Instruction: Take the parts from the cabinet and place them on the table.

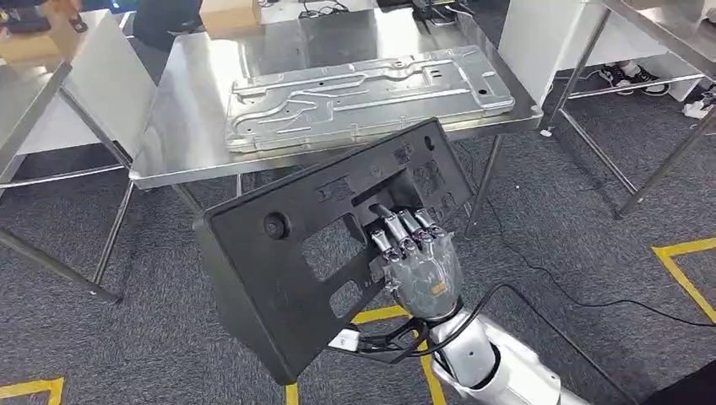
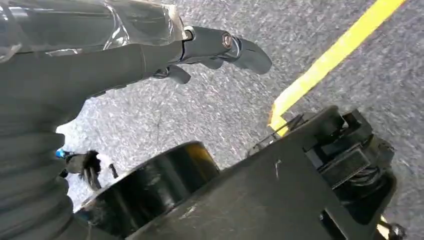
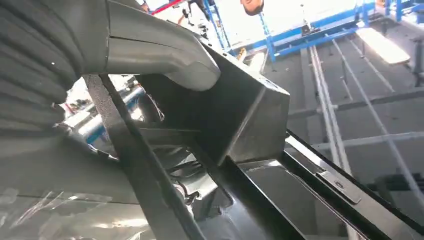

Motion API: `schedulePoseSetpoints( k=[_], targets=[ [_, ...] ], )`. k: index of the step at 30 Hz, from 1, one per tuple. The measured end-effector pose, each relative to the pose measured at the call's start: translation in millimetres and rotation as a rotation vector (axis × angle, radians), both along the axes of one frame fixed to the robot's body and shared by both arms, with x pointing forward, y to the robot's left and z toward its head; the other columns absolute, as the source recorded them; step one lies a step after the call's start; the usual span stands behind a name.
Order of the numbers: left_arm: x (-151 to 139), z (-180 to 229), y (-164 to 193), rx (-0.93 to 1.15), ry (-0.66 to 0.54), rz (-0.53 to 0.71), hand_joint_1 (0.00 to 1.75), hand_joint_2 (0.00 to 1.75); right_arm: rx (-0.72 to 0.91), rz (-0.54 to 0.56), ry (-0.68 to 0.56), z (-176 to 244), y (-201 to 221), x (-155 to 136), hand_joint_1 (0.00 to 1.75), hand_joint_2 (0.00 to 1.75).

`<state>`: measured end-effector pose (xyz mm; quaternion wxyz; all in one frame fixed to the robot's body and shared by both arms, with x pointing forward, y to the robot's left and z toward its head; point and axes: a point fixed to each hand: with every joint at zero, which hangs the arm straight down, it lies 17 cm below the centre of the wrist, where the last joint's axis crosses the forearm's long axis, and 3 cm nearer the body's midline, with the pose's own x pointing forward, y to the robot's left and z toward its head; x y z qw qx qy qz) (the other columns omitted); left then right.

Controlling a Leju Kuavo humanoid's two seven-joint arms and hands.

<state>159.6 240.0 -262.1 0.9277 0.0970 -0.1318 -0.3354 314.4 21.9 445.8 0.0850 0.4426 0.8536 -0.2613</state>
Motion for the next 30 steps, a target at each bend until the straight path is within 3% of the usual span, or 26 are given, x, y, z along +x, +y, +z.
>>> schedulePoseSetpoints(
  k=[14,30],
  targets=[
    [-10,-3,3,0.008,0.012,-0.009,0.00,1.75,-0.002,0.005,0.004,-2,2,-1,1.75,1.75],
    [0,0,5,0.005,-0.008,-0.011,0.00,1.75,-0.009,0.016,0.009,-7,4,-3,1.75,1.75]
  ],
)
